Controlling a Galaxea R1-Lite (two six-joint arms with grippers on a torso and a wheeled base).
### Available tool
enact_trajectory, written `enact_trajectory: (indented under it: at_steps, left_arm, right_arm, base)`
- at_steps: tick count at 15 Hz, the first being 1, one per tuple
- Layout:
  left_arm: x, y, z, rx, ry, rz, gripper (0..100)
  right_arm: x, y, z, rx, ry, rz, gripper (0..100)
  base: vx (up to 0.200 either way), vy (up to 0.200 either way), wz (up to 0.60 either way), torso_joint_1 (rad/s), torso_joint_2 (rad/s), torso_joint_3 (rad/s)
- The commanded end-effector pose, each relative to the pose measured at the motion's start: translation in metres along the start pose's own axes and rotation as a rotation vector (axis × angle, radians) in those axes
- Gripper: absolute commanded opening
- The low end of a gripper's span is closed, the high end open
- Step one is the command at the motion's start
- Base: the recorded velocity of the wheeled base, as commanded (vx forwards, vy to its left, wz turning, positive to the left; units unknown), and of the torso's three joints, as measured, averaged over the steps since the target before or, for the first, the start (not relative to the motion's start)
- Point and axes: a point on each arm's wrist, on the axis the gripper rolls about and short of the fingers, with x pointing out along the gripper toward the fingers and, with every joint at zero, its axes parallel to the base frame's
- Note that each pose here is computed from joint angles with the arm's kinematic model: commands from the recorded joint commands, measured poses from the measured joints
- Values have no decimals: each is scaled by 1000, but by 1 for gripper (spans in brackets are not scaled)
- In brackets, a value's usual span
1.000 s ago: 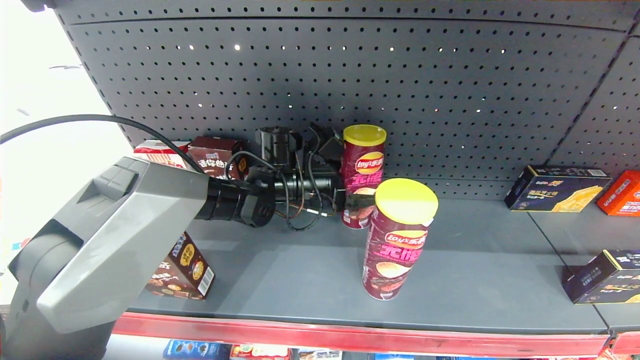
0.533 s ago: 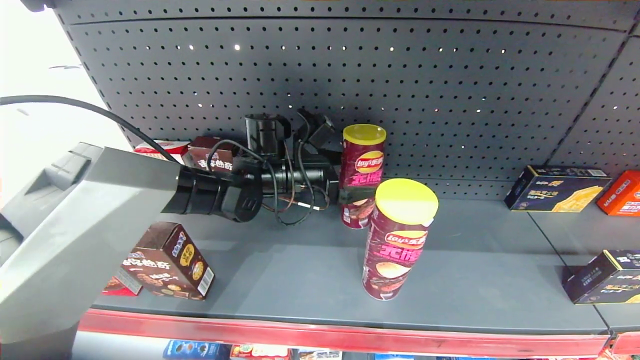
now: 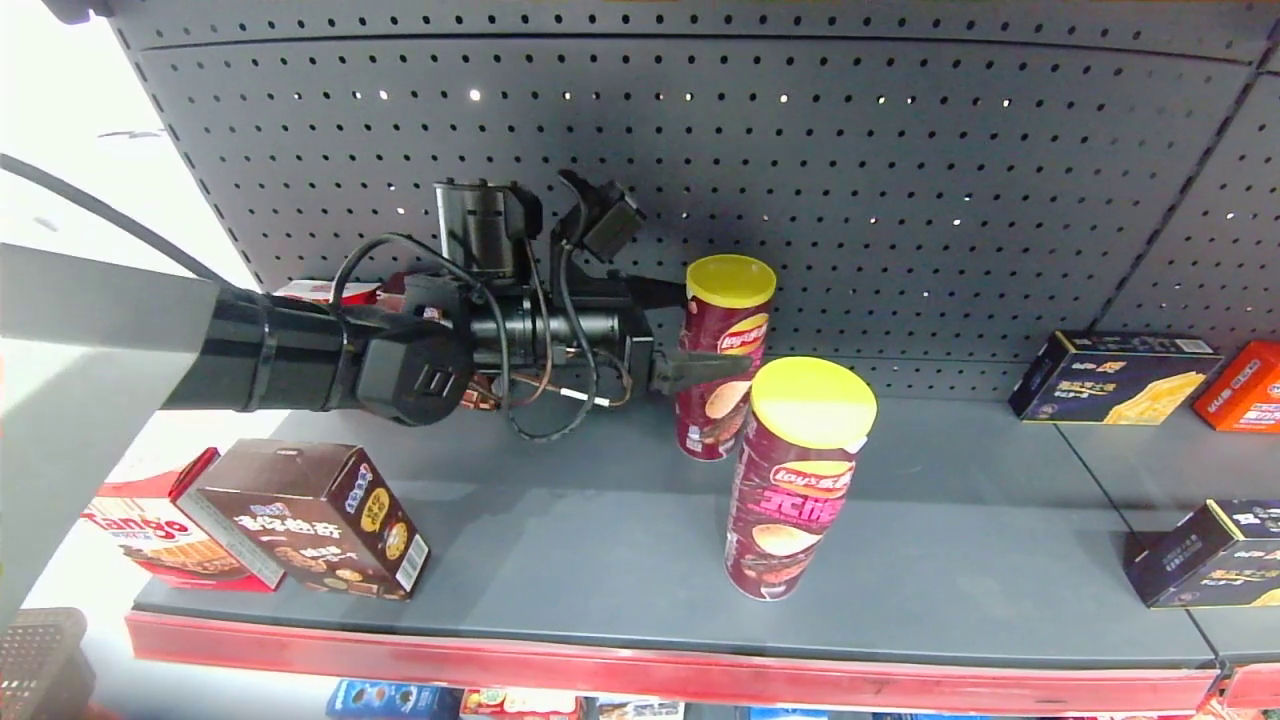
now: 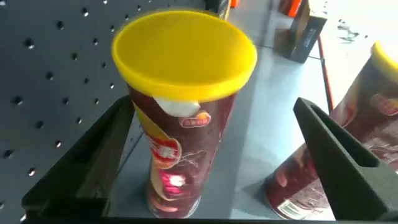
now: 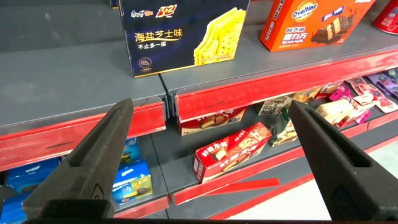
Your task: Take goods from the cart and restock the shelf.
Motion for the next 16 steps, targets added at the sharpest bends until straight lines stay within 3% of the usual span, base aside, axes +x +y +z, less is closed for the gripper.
enact_trajectory:
  at_steps: [1,2,6,7,10,14,16]
  left_arm:
    - [-9,-2,13,9,-4,27,100]
    - [-10,-1,12,-1,8,43,100]
    - [-13,3,9,19,26,115,100]
    - [-13,3,4,50,55,166,100]
    - [-14,1,-13,72,138,276,100]
    - [-15,3,-15,135,173,336,100]
    - [-15,4,-14,148,192,389,100]
  right_arm:
    - [0,0,0,-1,1,0,100]
    - [0,0,0,-1,1,0,100]
    - [0,0,0,-1,1,0,100]
    - [0,0,0,-1,1,0,100]
    - [0,0,0,-1,1,0,100]
    - [0,0,0,-1,1,0,100]
    - [0,0,0,-1,1,0,100]
  base:
    - [0,0,0,0,0,0]
    - [0,0,0,0,0,0]
    - [0,0,0,0,0,0]
    - [0,0,0,0,0,0]
    - [0,0,0,0,0,0]
    - [0,0,0,0,0,0]
    - [0,0,0,0,0,0]
